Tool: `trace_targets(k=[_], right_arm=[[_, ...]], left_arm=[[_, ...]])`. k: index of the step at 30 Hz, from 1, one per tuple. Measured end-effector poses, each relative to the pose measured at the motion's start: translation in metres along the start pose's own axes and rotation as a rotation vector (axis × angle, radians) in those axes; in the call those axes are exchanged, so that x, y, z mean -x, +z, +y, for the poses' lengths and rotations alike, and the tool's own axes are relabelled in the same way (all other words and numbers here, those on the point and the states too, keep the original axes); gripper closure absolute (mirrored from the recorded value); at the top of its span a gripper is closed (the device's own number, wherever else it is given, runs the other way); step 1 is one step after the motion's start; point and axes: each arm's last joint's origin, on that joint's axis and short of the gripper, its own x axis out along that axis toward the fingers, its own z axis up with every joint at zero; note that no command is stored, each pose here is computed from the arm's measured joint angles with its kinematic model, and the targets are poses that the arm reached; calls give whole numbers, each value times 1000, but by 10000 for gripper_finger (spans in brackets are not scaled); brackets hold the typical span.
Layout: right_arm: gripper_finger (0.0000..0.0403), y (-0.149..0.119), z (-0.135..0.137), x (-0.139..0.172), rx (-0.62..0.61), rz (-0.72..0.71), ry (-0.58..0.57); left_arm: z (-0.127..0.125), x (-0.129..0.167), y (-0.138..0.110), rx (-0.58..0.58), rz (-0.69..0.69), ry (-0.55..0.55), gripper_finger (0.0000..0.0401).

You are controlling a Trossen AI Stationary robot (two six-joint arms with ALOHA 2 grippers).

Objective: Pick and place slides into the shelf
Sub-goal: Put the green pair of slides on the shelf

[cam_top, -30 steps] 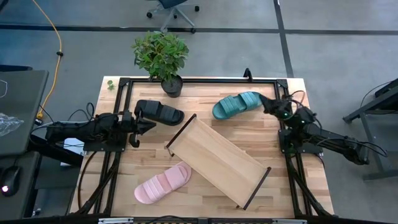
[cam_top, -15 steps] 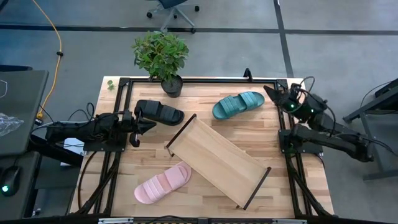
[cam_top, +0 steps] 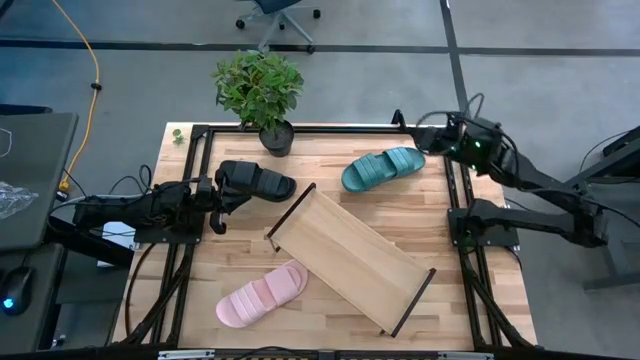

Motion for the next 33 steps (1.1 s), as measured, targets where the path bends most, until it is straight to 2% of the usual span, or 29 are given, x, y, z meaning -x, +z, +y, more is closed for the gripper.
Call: trace_targets(k=[6, 11, 20, 24, 27, 33], right_arm=[[402, 19, -12, -28, 24, 158, 6], [402, 39, -30, -43, 11, 265, 61], [402, 65, -71, -46, -36, 347, 126], [401, 70, -91, -50, -80, 385, 110], [387, 68, -104, -57, -139, 474, 153], [324, 57, -127, -77, -214, 613, 167]], left_arm=[[0, 0, 0, 0, 0, 0, 391], [0, 0, 0, 2, 3, -1, 391], [0, 0, 0, 20, 6, -7, 391], [0, 0, -1, 25, 9, -6, 391], [0, 0, -2, 23, 23, -3, 391], [1, 0, -4, 23, 46, 3, 391]])
